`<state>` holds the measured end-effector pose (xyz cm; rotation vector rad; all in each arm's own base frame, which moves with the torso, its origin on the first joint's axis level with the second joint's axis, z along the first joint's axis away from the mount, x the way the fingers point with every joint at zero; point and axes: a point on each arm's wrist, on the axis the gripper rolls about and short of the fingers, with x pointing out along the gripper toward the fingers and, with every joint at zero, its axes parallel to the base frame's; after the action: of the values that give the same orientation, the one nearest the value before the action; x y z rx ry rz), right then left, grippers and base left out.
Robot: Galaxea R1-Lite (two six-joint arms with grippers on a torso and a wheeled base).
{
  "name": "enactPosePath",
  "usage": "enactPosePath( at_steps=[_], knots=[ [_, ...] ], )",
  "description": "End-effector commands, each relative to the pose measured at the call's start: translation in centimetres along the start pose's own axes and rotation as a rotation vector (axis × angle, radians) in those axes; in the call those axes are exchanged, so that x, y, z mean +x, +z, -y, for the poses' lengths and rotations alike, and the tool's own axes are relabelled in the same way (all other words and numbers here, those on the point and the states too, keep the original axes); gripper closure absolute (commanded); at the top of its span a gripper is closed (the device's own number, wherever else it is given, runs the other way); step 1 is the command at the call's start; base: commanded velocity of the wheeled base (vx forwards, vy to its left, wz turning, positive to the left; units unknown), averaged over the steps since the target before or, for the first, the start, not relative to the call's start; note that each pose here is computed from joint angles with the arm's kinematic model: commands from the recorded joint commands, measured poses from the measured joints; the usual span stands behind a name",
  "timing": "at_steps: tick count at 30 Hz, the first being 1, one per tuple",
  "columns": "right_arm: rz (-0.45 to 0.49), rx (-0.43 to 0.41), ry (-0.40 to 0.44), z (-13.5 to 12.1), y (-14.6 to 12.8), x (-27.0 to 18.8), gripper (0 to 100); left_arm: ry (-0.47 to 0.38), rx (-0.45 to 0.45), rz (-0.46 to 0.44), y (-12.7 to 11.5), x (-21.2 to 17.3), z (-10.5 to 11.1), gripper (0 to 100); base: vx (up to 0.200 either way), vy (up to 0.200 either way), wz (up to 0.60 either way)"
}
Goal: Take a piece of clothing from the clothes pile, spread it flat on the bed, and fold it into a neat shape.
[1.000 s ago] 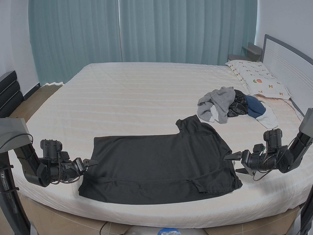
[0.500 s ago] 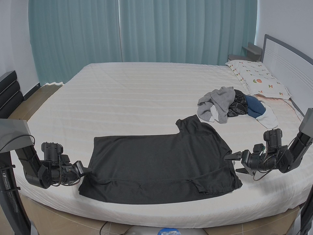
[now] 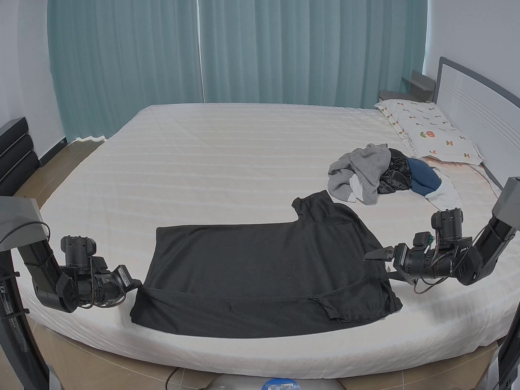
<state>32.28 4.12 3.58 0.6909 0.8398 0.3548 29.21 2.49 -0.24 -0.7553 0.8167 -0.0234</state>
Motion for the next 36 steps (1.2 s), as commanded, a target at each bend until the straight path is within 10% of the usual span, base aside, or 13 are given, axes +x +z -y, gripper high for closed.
enactPosePath(
  at_steps=[1, 36],
  knots=[
    [-0.008, -0.035, 0.007, -0.1, 0.3, 1.0, 0, -0.004, -0.001, 0.001, 0.0, 0.0, 0.1, 100, 0.0, 0.0, 0.0],
    [-0.017, -0.117, -0.071, 4.0, 0.3, 3.1, 0, -0.001, -0.01, -0.008, -0.1, 0.1, 0.1, 100, 0.0, 0.0, 0.0]
  ],
)
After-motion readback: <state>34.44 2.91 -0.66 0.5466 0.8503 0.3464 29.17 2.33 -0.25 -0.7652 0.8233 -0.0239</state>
